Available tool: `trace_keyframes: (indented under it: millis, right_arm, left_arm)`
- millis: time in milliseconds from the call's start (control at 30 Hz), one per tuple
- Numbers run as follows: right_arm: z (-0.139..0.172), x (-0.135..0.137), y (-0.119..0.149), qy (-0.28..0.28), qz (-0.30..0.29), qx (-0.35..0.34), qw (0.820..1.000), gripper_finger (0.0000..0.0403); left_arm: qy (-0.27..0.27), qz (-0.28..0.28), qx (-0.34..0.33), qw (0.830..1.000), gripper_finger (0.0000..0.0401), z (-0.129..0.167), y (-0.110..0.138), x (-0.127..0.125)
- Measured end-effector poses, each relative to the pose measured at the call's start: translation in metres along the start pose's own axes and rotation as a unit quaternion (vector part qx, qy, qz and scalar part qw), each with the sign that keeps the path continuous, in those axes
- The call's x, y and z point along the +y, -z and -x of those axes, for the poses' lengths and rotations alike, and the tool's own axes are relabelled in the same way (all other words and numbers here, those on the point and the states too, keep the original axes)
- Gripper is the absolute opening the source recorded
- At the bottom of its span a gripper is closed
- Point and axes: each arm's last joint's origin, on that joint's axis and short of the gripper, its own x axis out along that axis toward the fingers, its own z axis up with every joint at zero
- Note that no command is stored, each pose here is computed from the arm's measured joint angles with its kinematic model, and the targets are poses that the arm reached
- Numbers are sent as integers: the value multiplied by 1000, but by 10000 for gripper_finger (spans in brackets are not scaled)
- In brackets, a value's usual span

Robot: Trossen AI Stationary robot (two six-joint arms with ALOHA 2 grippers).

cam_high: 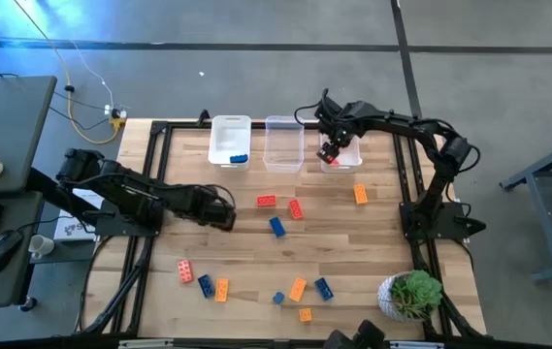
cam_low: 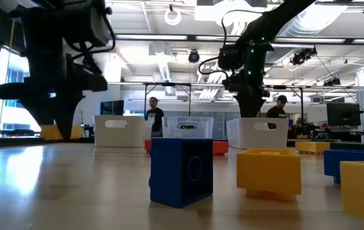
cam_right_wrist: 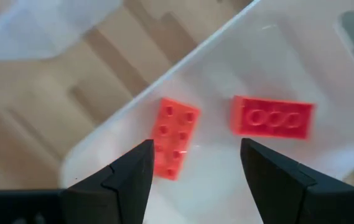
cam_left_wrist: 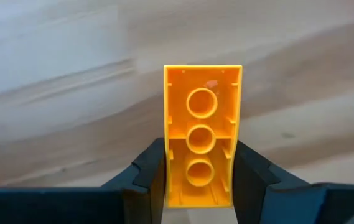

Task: Sort & place blocks by color
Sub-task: Put the yellow game piece into the transparent bin

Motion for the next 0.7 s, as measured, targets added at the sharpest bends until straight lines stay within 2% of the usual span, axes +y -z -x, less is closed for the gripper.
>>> trace_keyframes:
  millis: [167,367,533,700]
  right_arm:
    - [0,4,0,-76,-33,4,997,226]
    - [2,13,0,-145,-48,8,988,226]
    - [14,33,-2,-169,-26,-26,985,226]
    - [34,52,0,-188,10,-66,980,226]
  left_arm:
    - [43,-79,9,996,107,9,-8,-12]
    - [81,-146,24,986,107,14,-29,-18]
    - [166,-181,32,969,107,17,-51,-22]
    - [255,-208,45,943,107,20,-68,-26]
